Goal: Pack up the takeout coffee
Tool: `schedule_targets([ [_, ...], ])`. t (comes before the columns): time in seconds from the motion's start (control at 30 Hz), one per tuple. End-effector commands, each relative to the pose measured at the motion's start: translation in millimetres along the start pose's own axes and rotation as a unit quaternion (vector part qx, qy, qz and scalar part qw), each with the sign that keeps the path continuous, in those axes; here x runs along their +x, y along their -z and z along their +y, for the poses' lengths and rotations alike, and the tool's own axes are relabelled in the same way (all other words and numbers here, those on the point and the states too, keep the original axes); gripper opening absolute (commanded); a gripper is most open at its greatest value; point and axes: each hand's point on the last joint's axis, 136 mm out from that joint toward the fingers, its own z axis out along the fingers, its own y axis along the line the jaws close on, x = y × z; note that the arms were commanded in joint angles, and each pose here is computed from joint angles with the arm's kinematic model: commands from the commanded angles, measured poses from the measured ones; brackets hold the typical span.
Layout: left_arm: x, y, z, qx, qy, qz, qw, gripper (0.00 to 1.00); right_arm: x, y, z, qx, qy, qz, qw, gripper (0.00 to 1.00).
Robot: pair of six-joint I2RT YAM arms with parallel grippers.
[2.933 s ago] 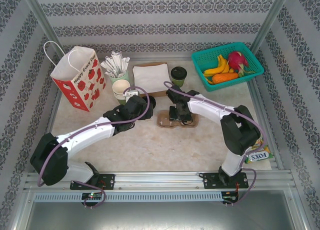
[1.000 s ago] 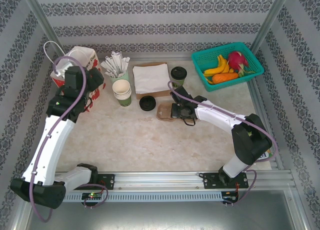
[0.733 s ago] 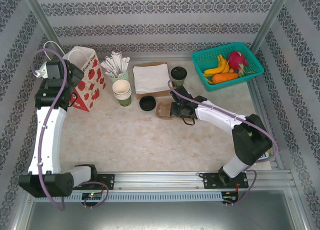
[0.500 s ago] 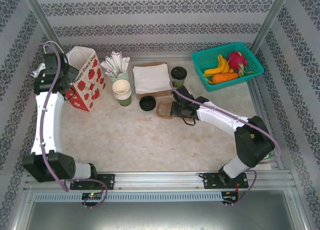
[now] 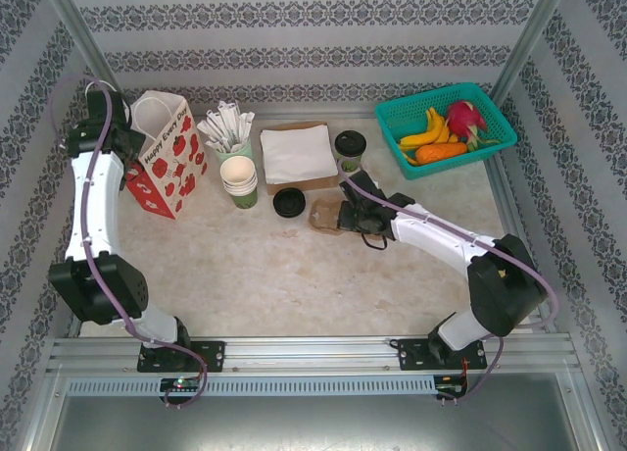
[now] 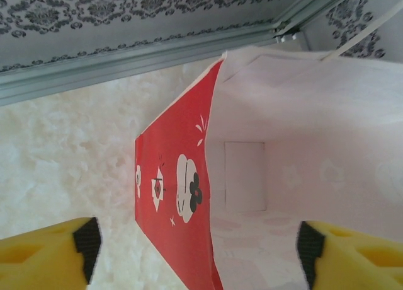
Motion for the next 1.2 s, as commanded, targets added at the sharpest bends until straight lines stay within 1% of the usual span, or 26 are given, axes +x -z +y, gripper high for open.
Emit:
schedule_targets([
  [0.0, 2, -6, 1, -0.015, 0.002, 0.018, 1.0, 0.74, -8, 8, -5, 0.006, -0.012, -0.022, 1.0, 0.0],
  [0.2, 4, -9, -4, -0.007, -0.015, 0.023, 1.0, 0.49, -7, 12, -10, 0.009, -0.02, -0.029, 0.999, 0.0],
  [0.3, 4, -6, -5, 0.0, -0.027, 0.022, 0.999, 0.39, -7, 14, -12, 0.009, -0.022, -0.033, 0.999, 0.0],
  [0.37, 3, -3, -7, 0.012, -0.049, 0.019, 0.999, 0.37, -7, 15, -12, 0.01, -0.022, -0.035, 0.999, 0.0],
  [0.47, 0, 4, -4, 0.016, -0.07, 0.01, 0.997, 0.27, -9, 15, -11, 0.01, -0.019, -0.038, 0.999, 0.0],
  [0.5, -1, 7, 0, 0.012, -0.076, 0.006, 0.997, 0.19, -10, 16, -11, 0.01, -0.017, -0.04, 0.999, 0.0],
  [0.53, -2, 10, 3, 0.007, -0.082, 0.003, 0.997, 0.13, -11, 16, -11, 0.01, -0.015, -0.04, 0.999, 0.0],
  [0.57, -3, 14, 5, 0.008, -0.092, 0.002, 0.996, 0.0, -11, 17, -10, 0.009, -0.012, -0.04, 0.999, 0.0],
  [0.73, 0, 38, 22, 0.016, -0.138, 0.001, 0.99, 0.0, -14, 19, -10, 0.004, -0.003, -0.027, 1.0, 0.0],
  [0.87, 10, 53, 40, 0.021, -0.169, 0.015, 0.985, 0.0, -17, 19, -13, -0.004, -0.008, -0.017, 1.0, 0.0],
  [1.03, 15, 80, 62, 0.039, -0.198, 0.009, 0.979, 0.0, -25, 20, -16, -0.014, -0.019, -0.009, 1.0, 0.0],
  [1.07, 17, 84, 64, 0.045, -0.204, 0.01, 0.978, 0.0, -27, 20, -16, -0.016, -0.02, -0.01, 1.0, 0.0],
  [1.17, 33, 98, 60, 0.099, -0.235, 0.03, 0.966, 0.0, -33, 20, -18, -0.018, -0.026, -0.015, 0.999, 0.0],
])
